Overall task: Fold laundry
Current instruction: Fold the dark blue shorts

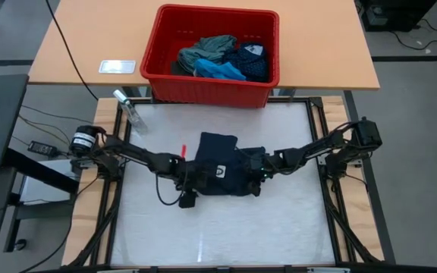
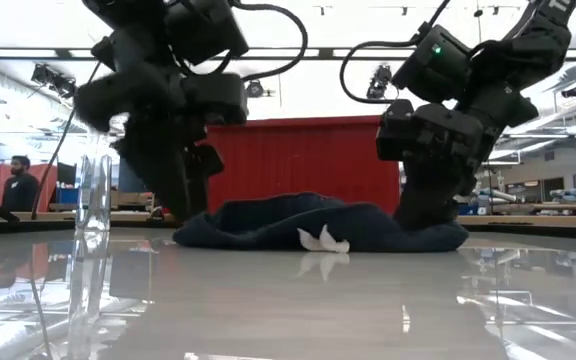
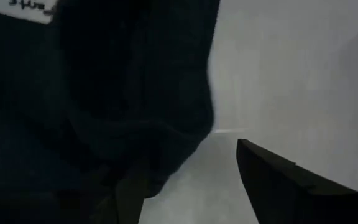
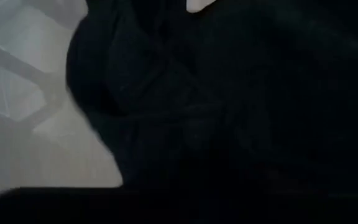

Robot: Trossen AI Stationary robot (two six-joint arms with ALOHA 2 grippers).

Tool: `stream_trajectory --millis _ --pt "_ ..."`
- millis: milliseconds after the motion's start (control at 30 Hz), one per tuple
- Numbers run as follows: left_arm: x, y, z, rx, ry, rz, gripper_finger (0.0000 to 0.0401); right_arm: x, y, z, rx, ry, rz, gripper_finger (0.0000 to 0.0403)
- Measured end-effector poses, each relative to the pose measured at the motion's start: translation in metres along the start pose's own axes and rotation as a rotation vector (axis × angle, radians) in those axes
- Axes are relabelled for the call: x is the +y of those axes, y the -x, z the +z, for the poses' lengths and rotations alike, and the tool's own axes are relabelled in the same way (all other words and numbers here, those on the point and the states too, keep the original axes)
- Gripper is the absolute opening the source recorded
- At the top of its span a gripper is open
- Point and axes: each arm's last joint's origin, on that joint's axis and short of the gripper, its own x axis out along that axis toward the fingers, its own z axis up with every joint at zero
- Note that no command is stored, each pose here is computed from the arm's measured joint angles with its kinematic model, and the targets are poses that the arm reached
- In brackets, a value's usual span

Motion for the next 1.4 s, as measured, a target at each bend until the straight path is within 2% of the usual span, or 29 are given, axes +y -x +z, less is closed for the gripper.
stream_trajectory --millis 67,100,300,433,567,700,900,1033,1267,1400 --pt "0.002 -0.004 -0.002 0.013 -0.004 0.055 0.0215 0.001 0.001 0.0 0.006 0.001 0.025 0.0031" --pt "0.002 -0.004 -0.002 0.018 0.0 0.071 0.0201 0.002 0.002 0.0 0.005 0.004 0.036 0.0019" --pt "0.002 0.009 0.001 -0.027 0.091 0.08 0.011 0.016 0.019 0.004 -0.061 0.009 0.041 0.0009" --pt "0.0 0.031 0.001 -0.058 0.173 0.073 0.0095 0.022 0.032 0.003 -0.085 0.022 -0.004 0.0007" --pt "-0.001 0.055 -0.001 -0.102 0.168 0.124 0.0119 0.022 0.039 -0.003 -0.057 0.042 -0.066 0.0005" --pt "0.0 0.058 0.0 -0.13 0.099 0.188 0.0168 0.023 0.04 -0.006 -0.041 0.073 -0.072 0.0003" --pt "-0.008 0.035 0.009 -0.156 -0.034 0.116 0.0249 0.022 0.04 -0.006 -0.054 0.036 -0.096 0.0002" --pt "-0.011 0.014 0.007 -0.108 -0.106 0.114 0.0282 0.022 0.04 -0.006 -0.054 0.002 -0.1 0.0003" --pt "-0.002 -0.012 0.005 -0.061 -0.103 0.147 0.0287 0.022 0.04 -0.006 -0.051 -0.018 -0.097 0.0003" --pt "-0.001 -0.021 0.008 -0.098 -0.102 0.144 0.0255 0.022 0.04 -0.006 -0.047 -0.019 -0.096 0.0003"
